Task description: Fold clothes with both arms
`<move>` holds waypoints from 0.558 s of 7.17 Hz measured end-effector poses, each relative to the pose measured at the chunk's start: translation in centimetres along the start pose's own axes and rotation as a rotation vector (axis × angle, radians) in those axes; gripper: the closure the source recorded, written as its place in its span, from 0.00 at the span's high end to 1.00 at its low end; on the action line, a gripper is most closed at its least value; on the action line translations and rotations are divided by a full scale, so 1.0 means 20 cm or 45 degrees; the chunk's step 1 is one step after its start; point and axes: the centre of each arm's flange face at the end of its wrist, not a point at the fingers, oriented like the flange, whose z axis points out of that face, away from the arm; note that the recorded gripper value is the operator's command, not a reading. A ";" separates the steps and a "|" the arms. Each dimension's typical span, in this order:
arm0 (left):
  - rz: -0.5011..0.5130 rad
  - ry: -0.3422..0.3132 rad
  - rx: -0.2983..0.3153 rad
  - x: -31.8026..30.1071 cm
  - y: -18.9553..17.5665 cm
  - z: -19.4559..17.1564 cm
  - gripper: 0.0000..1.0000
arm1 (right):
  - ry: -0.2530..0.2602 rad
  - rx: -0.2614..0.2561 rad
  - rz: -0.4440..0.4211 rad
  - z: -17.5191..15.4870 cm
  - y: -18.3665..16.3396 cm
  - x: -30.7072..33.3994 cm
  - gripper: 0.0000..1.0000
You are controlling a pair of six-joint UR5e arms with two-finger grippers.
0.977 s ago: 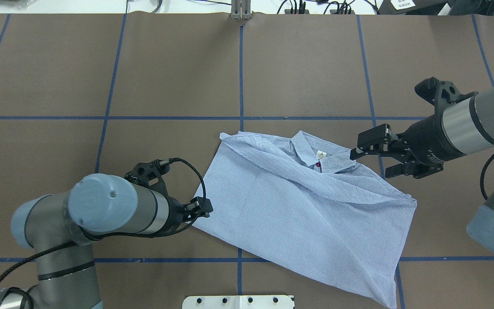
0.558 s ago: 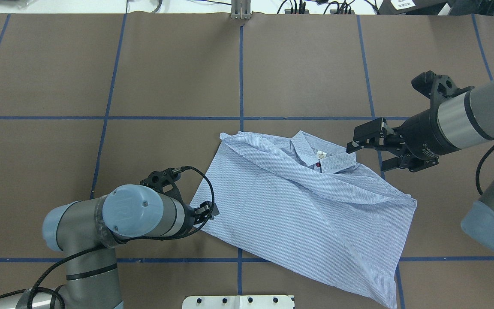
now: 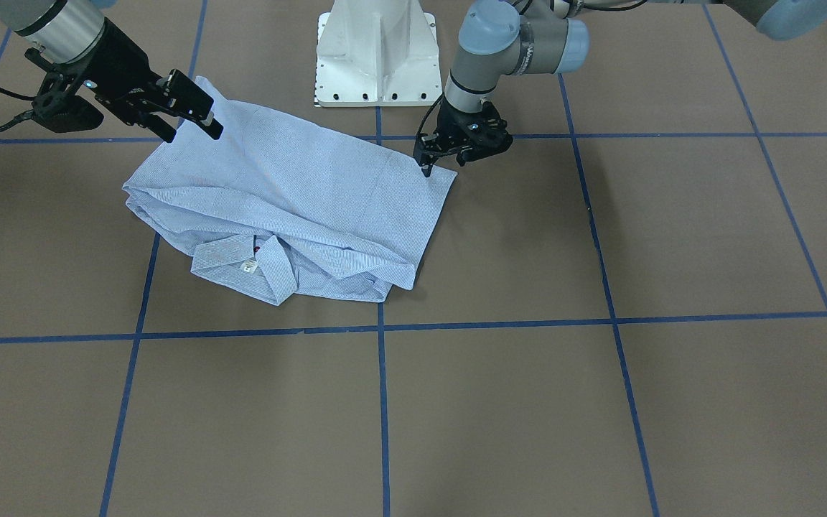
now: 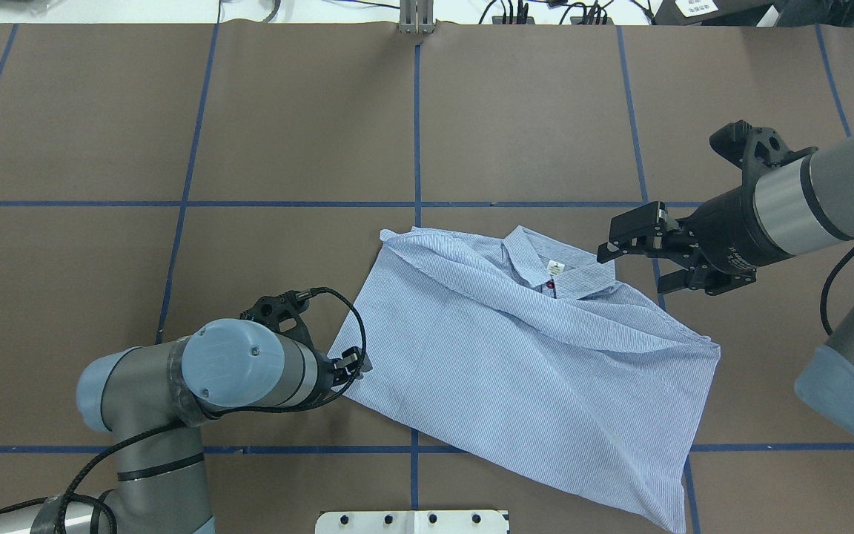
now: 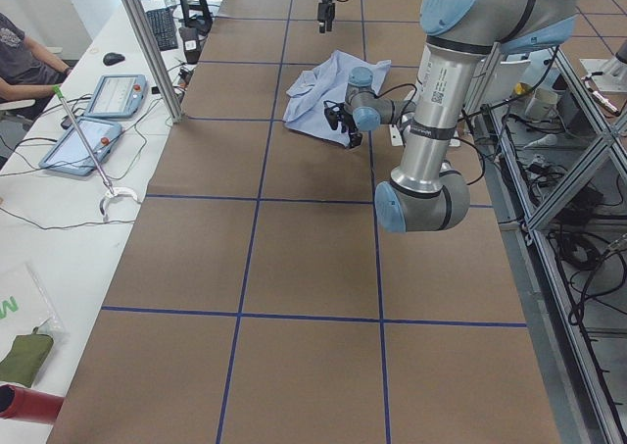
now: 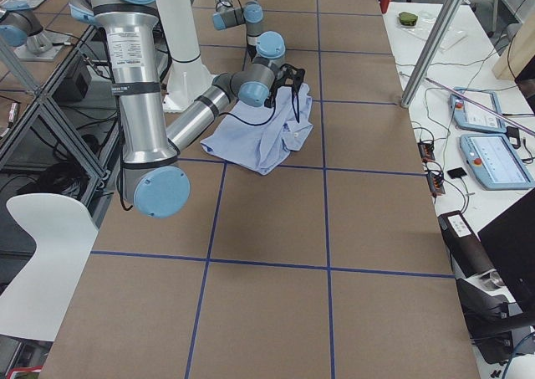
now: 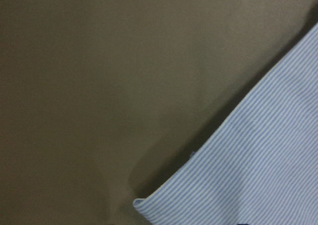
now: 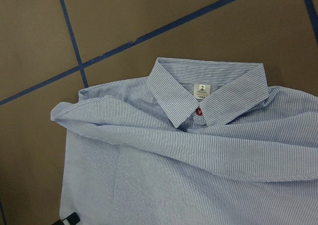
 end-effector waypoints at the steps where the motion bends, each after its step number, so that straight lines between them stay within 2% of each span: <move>1: -0.008 -0.003 0.002 0.00 -0.01 0.00 0.54 | -0.001 0.002 0.000 0.00 0.00 0.00 1.00; 2: -0.021 -0.003 0.005 0.00 -0.01 0.00 0.32 | -0.002 0.004 0.001 -0.01 -0.01 0.00 1.00; 3: -0.033 0.000 0.010 0.00 -0.03 0.00 0.06 | -0.002 0.008 0.003 -0.01 -0.01 0.00 1.00; 4: -0.043 0.004 0.020 0.01 -0.04 -0.01 0.00 | -0.002 0.011 0.006 -0.02 -0.02 0.00 1.00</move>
